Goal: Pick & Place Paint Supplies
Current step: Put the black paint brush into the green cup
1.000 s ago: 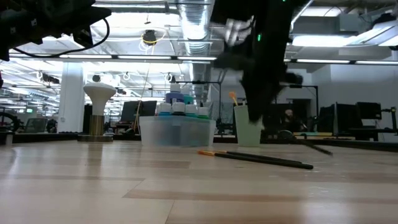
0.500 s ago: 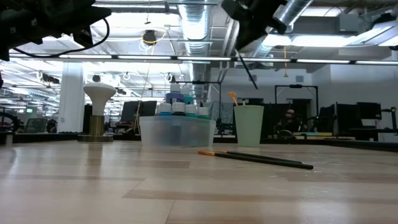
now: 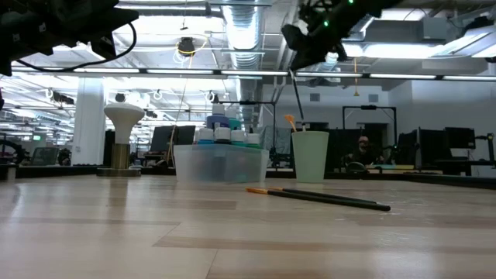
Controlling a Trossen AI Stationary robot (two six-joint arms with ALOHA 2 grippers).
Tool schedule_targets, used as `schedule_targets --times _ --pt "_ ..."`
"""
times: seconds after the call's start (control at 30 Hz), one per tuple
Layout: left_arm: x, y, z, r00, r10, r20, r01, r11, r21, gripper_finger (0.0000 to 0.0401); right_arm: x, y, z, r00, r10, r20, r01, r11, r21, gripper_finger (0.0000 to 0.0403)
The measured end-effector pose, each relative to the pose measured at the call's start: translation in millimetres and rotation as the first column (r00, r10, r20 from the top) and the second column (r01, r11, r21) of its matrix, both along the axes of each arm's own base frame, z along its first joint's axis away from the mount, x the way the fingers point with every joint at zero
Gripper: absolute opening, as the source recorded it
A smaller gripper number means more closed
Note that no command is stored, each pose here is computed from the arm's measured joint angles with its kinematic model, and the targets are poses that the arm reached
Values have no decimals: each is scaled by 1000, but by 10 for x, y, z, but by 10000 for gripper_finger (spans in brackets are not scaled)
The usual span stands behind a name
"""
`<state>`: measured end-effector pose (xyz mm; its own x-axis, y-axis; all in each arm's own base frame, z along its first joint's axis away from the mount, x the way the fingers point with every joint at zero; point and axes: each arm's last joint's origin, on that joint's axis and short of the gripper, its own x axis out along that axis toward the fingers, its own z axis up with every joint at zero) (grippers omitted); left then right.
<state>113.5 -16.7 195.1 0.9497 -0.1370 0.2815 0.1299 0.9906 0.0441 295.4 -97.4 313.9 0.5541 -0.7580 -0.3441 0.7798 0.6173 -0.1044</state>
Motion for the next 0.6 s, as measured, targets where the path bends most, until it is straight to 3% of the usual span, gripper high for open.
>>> schedule_targets --times 0.27,0.47,0.6 --pt "0 0 0 1000 0 0 0 1000 0 1 -152 5 -487 999 -11 36 9 999 49 0" --pt "0 0 0 1000 0 0 0 1000 0 1 -224 32 -689 999 -33 -18 35 993 112 2" --pt "0 0 0 1000 0 0 0 1000 0 1 -285 106 -693 997 8 -75 4 989 149 41"
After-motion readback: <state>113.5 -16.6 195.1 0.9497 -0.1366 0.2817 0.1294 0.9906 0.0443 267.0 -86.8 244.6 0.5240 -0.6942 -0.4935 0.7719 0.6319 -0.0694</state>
